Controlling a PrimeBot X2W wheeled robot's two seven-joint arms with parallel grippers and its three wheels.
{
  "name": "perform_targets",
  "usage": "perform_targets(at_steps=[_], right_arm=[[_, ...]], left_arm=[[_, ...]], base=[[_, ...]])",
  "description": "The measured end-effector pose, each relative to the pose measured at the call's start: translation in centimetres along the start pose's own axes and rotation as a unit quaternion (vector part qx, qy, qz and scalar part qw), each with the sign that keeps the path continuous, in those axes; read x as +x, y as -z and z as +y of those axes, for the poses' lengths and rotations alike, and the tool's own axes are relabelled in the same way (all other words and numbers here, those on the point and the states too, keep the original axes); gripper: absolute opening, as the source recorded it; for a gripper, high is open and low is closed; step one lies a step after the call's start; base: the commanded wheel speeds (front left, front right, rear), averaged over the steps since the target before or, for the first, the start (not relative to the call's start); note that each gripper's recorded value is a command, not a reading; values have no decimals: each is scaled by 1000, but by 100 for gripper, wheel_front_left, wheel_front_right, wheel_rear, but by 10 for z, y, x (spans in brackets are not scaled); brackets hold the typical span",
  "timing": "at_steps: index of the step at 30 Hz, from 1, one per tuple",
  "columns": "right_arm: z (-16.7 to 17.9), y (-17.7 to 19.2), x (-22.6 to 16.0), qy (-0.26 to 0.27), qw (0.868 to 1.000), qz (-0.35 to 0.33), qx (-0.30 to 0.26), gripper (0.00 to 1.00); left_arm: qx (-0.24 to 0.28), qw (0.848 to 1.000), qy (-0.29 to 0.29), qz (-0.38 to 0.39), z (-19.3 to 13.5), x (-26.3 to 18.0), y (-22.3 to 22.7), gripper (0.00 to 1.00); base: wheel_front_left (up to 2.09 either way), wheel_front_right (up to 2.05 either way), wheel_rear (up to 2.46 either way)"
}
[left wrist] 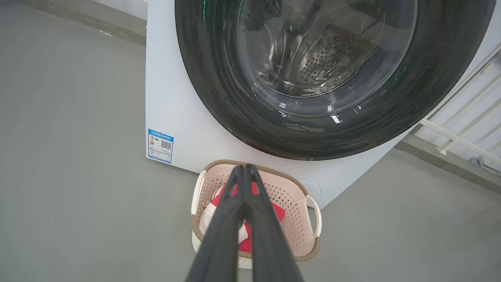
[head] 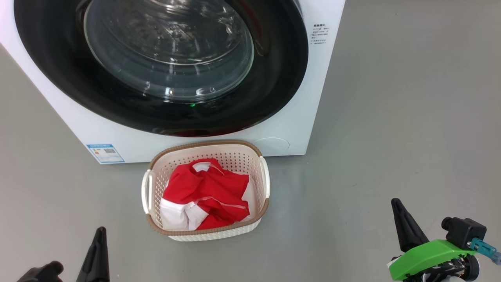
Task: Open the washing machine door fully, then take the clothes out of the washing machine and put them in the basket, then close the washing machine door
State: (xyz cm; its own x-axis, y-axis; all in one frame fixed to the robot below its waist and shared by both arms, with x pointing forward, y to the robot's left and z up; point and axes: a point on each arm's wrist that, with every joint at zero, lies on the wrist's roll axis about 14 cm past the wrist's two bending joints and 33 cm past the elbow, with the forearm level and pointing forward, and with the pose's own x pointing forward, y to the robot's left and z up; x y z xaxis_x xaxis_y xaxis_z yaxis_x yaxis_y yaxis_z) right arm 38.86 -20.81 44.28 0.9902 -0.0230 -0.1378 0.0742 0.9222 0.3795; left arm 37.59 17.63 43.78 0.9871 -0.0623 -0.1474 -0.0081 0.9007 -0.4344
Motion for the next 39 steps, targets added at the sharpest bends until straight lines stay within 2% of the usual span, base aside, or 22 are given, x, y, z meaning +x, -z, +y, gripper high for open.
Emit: perform_targets(at_steps=[20,39], right_arm=[[1,-8,0,12,994,-6,111,0],[2,-15,-2,16,977,-9,212,0]], left_arm=[[-107,994,-18,-3,3,-2,-4,0],[-203,979,-29,-5,6,-4,-9,0]], base=[[0,0,0],[0,0,0]])
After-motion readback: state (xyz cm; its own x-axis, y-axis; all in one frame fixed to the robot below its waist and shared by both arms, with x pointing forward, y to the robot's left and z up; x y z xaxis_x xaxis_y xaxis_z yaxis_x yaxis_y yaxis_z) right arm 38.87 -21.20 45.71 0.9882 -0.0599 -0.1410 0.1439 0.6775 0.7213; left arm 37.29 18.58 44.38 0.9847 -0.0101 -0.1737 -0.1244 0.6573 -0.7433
